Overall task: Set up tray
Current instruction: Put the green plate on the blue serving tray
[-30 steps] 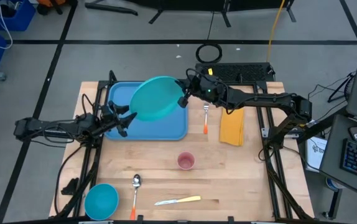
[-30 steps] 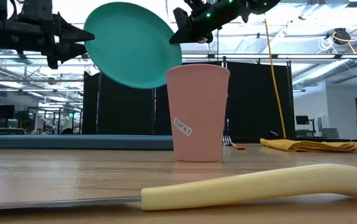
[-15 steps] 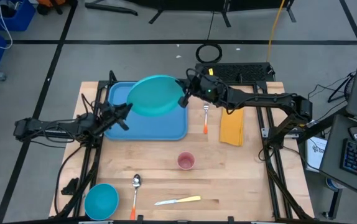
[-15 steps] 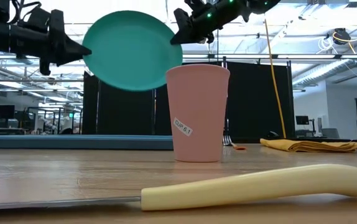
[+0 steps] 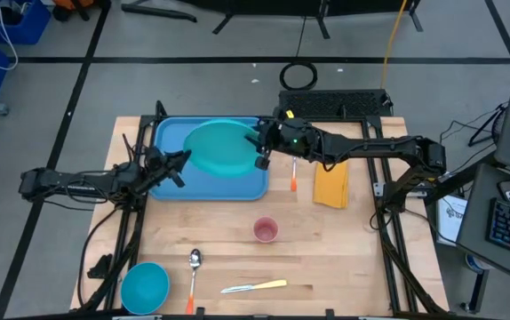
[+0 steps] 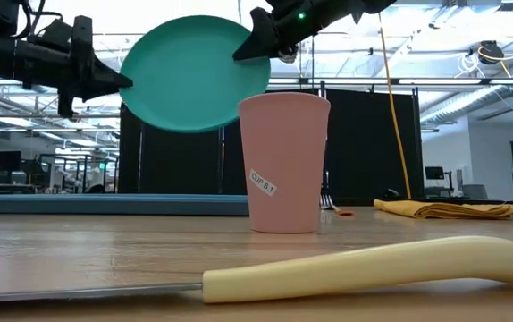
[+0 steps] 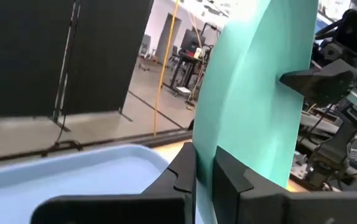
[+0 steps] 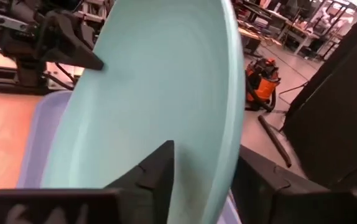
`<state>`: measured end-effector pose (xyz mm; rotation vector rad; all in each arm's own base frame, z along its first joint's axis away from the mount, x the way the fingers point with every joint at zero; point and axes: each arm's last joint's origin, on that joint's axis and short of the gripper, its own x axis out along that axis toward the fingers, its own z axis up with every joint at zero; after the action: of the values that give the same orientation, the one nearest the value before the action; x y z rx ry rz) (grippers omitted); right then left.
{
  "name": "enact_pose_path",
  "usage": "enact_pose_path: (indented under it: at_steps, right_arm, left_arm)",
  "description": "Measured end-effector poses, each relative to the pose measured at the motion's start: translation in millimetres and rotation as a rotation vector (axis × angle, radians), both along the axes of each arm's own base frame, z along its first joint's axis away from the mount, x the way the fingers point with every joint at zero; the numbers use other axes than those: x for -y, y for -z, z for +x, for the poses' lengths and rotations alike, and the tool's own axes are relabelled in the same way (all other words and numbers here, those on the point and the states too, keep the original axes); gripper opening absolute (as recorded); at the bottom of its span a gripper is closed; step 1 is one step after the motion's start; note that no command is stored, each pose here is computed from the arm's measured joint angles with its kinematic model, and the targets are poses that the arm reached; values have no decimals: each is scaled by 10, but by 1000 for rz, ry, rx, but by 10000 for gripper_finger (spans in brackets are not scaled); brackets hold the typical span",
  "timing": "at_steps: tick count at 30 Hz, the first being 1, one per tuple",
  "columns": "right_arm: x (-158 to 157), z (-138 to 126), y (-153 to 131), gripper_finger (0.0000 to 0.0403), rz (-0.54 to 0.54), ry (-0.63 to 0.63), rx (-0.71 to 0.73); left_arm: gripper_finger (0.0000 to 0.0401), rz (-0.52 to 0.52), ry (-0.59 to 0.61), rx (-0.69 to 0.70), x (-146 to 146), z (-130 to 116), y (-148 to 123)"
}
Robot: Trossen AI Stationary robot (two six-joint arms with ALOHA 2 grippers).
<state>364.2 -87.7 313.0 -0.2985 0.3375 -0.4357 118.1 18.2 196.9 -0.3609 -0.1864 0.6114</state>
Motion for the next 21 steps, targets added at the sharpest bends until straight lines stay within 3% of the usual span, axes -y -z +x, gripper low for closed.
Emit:
enact_pose_path:
  at_steps: [8,21]
  right_arm:
    - [-14,-6,26,180,-67,-6,-66]
    - [-14,-42,122,185,-82,-23,-191]
  left_arm:
    - [17,-119,1,-12,-1,2,90]
    - [15,-293,-32,-17,-4,-13,214]
